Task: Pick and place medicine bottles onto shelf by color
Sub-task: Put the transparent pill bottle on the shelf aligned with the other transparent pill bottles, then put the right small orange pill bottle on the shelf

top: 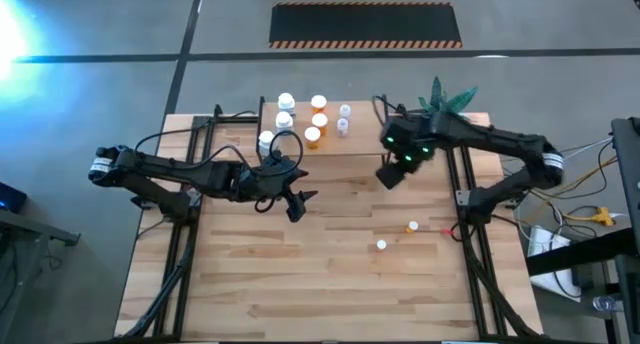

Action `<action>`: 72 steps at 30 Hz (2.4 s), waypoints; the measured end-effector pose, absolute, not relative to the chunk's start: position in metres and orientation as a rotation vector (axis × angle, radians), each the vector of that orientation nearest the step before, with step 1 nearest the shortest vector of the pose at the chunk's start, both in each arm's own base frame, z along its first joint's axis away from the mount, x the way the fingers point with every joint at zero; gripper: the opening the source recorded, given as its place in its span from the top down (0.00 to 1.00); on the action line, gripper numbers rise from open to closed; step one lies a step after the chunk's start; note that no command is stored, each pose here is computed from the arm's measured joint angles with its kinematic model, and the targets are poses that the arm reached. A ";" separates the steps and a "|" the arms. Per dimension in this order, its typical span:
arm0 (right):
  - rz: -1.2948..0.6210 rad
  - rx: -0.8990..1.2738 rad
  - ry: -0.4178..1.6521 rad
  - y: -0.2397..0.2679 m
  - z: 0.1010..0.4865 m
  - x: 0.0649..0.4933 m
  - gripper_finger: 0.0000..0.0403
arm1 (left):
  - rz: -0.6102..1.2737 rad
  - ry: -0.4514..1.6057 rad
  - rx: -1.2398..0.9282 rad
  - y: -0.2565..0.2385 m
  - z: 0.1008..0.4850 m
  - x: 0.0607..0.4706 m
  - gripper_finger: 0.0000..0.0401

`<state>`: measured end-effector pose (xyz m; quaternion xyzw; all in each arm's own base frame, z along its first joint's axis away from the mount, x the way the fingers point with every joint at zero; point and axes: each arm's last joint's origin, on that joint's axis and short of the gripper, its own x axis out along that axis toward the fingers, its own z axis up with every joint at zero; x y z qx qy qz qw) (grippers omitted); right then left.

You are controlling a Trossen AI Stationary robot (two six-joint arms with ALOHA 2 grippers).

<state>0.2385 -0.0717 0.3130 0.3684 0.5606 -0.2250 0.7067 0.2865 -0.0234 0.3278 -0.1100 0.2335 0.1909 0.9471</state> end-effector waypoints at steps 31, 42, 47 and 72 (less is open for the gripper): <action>-0.561 0.344 1.309 -0.135 0.327 0.400 0.66 | 0.392 0.476 -0.223 -0.023 0.327 0.286 0.34; -0.569 0.300 1.302 -0.143 0.327 0.399 0.51 | 0.392 0.476 -0.223 -0.023 0.327 0.286 0.34; -0.611 0.230 1.284 -0.146 0.328 0.400 0.38 | 0.392 0.476 -0.223 -0.023 0.327 0.287 0.34; -0.430 0.391 1.263 0.004 0.368 0.231 0.44 | 0.392 0.476 -0.224 -0.023 0.327 0.286 0.34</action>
